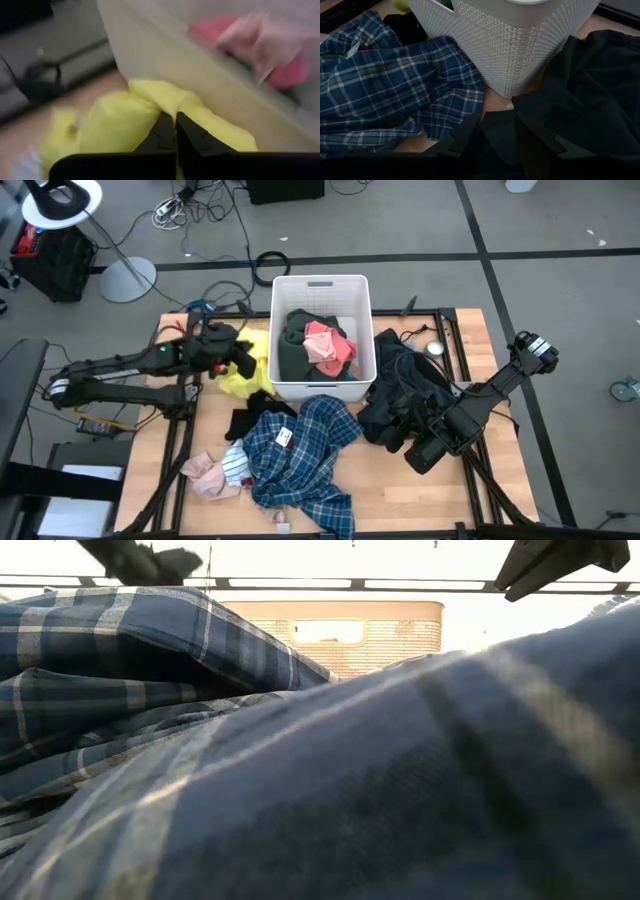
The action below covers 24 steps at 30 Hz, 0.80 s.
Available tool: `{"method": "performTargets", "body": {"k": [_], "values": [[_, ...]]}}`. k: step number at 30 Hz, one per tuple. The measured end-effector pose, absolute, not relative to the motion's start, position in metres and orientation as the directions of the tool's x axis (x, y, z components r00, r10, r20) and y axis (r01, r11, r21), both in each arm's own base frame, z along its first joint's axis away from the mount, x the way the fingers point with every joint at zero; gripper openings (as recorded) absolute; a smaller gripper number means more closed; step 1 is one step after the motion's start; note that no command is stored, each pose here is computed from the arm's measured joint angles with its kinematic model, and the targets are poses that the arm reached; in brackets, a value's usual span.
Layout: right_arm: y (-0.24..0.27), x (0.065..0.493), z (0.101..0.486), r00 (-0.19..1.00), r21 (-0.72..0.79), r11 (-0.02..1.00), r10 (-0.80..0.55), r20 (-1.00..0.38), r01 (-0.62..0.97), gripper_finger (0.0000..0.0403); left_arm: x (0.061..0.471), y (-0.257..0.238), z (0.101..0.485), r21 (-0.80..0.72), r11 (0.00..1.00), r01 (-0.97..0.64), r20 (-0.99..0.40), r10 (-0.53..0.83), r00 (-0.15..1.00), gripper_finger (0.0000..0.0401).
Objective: Sort clothes
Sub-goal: Put the yellow shirt into the laundry bin
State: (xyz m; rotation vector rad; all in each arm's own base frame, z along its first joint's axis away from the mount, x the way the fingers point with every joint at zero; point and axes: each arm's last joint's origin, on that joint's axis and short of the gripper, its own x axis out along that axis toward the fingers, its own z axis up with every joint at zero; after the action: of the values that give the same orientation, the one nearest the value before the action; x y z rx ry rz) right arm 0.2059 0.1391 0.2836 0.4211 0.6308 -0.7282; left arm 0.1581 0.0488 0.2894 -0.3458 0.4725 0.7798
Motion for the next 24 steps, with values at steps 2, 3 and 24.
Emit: {"method": "performTargets", "body": {"k": [2,3,24], "values": [[0.139,0.206,0.284,0.577,0.135,0.679,-0.481,-0.661,0.721,0.0126,0.156,0.045,0.311,-0.110,0.676,-0.728,-0.481,0.605,0.634,0.0001],[0.139,0.206,0.284,0.577,0.134,0.681,-0.480,-0.661,0.720,0.0126,0.155,0.044,0.323,-0.107,0.682,-0.723,-0.456,0.612,0.645,0.0001],[0.138,0.205,0.283,0.569,0.118,0.682,-0.487,-0.662,0.721,0.0126,0.134,0.040,0.453,-0.072,0.722,-0.688,-0.019,0.689,0.725,0.0000]]}}
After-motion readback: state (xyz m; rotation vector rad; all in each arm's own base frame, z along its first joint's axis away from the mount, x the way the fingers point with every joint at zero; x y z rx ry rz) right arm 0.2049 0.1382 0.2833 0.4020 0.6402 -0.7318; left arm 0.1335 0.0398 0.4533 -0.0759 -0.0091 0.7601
